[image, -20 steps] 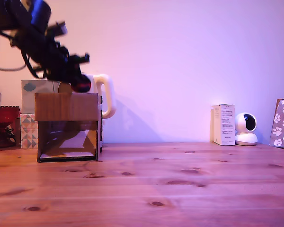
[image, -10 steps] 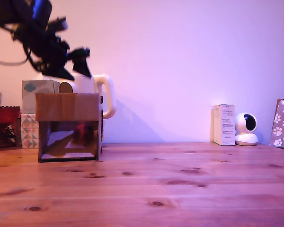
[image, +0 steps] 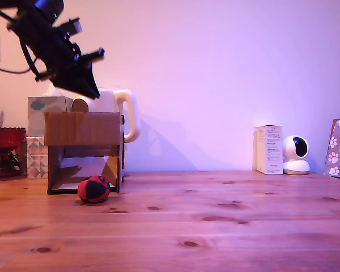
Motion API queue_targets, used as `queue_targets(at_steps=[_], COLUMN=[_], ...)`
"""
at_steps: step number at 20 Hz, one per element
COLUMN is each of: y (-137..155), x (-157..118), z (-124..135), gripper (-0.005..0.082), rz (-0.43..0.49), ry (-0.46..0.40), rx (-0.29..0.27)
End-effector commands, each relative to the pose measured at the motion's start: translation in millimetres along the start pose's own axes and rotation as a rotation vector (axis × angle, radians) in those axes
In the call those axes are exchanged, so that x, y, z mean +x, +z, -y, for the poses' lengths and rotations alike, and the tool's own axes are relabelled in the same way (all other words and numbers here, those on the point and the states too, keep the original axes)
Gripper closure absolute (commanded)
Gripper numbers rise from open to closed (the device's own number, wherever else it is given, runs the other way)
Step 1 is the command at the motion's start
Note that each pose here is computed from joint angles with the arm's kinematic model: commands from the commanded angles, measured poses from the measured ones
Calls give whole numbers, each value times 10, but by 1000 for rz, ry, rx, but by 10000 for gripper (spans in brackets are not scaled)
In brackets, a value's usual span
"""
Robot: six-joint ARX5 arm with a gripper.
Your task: Drop the footbag into the cardboard dice tower
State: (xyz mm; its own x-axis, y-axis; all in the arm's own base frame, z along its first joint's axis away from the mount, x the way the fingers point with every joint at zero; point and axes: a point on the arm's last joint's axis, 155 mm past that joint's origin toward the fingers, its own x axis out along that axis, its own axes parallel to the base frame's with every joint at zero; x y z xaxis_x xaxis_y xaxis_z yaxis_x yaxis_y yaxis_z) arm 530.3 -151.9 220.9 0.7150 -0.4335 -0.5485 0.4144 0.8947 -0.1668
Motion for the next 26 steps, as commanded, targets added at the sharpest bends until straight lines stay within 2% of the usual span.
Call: queue_targets(at_steps=[1, 4, 10, 20, 26], y=[61, 0, -318, -1217, -1730], x=[-163, -214, -337, -704, -684], z=[126, 179, 272, 471, 473], gripper=[790, 790, 790, 790, 790], rz=[25, 20, 42, 138, 73], ry=[-14, -35, -65, -105, -104], rx=[28, 26, 14, -25, -54])
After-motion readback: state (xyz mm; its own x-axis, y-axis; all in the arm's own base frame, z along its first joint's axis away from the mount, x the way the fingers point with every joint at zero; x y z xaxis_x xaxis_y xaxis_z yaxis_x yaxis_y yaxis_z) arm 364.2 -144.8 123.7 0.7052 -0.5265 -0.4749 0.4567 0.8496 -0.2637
